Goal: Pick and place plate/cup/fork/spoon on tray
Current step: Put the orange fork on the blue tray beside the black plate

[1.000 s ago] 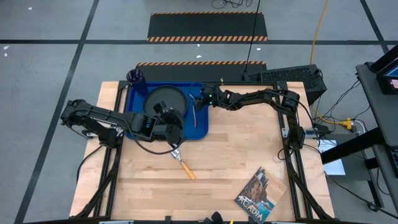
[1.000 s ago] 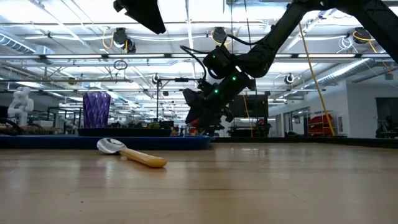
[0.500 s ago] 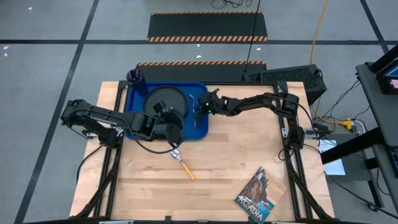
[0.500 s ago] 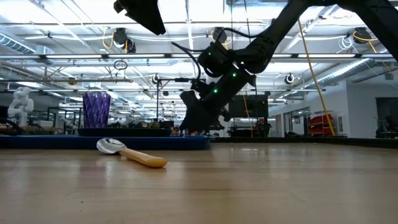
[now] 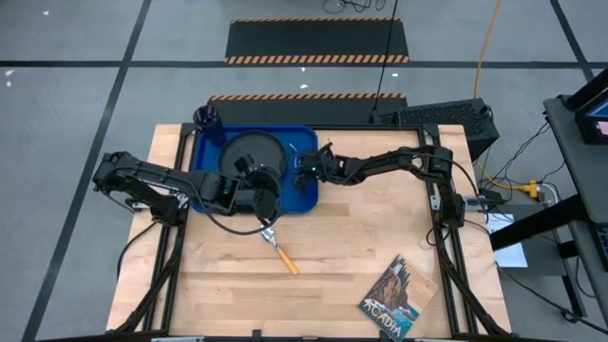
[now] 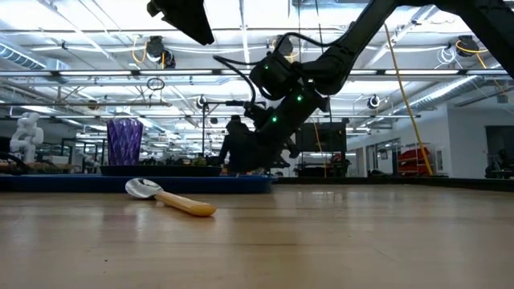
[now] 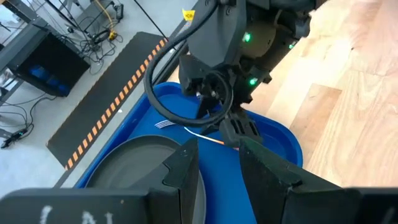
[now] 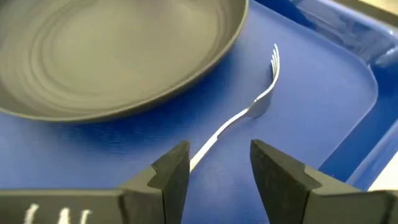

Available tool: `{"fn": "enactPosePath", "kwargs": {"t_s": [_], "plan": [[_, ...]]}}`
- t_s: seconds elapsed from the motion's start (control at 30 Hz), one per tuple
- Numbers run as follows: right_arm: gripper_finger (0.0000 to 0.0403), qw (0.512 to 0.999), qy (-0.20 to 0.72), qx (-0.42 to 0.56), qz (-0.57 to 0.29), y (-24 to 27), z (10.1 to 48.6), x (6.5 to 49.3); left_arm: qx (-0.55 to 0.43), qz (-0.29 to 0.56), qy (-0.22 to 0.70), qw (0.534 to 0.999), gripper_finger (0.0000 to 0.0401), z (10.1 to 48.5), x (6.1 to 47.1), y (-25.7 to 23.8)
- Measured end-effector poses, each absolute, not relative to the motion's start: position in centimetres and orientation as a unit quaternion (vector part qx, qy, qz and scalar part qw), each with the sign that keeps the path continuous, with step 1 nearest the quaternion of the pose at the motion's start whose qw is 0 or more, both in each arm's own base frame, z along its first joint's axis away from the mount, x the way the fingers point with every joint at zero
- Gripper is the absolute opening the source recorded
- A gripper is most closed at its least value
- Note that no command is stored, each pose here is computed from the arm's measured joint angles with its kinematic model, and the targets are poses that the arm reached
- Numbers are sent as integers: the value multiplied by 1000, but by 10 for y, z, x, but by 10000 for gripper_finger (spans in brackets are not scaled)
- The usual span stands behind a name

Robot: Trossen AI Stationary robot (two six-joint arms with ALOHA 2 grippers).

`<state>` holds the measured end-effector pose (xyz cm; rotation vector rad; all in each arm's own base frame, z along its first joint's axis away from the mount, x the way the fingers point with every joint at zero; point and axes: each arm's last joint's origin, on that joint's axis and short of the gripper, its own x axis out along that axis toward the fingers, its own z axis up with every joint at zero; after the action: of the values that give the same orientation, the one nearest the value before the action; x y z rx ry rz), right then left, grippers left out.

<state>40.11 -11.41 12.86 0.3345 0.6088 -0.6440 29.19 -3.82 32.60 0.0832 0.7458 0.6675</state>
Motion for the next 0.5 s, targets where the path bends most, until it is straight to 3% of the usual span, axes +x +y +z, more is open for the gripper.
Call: {"fn": "enactPosePath", "kwargs": {"t_s": [0.5], "plan": [[140,879,308,185,-315,-108,109,404,38,319,358,877,120,326,292,-38]]}}
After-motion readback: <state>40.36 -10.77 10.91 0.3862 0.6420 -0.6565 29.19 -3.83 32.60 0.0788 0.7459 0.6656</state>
